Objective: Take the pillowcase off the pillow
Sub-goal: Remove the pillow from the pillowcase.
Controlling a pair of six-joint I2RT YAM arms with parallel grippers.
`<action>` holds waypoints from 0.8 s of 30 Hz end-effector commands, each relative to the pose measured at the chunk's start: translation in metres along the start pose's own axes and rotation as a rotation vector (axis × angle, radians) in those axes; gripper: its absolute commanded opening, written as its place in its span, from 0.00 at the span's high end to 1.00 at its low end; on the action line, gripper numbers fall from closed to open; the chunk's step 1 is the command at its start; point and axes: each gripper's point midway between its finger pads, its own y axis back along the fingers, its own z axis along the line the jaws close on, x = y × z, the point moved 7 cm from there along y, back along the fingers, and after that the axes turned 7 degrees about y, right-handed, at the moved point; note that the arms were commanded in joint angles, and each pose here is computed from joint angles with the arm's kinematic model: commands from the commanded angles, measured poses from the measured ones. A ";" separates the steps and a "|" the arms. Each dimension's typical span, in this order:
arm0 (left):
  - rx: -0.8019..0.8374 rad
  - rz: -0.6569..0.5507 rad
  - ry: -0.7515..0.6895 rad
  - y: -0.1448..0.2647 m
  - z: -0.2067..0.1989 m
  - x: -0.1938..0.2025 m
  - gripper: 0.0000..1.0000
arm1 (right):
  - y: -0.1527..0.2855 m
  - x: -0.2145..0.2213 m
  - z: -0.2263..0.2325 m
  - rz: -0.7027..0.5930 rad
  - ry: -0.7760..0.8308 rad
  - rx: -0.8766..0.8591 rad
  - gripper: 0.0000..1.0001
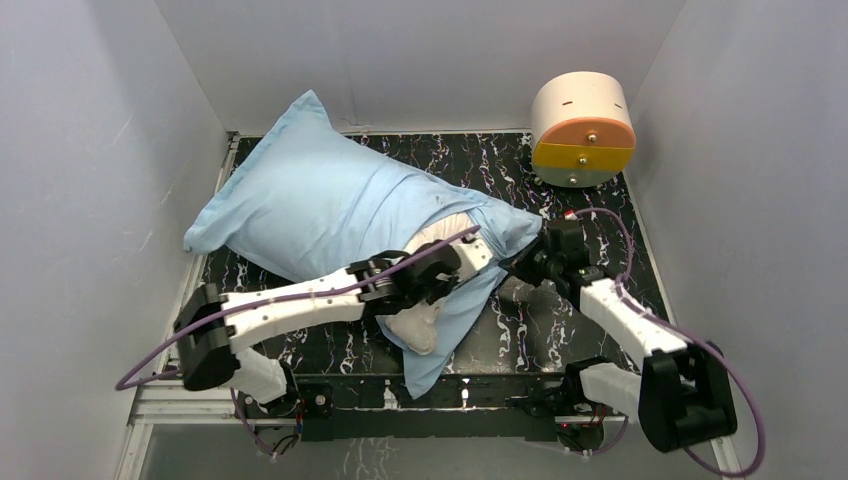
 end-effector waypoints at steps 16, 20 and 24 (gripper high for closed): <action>0.071 -0.017 0.236 0.083 0.022 0.041 1.00 | 0.059 -0.068 0.076 -0.023 0.404 -0.312 0.58; 0.065 -0.017 0.233 0.082 0.023 0.039 1.00 | 0.062 -0.073 0.079 0.016 0.433 -0.246 0.44; 0.078 -0.028 0.239 0.084 0.022 0.035 1.00 | 0.054 -0.063 0.098 0.115 0.476 -0.298 0.36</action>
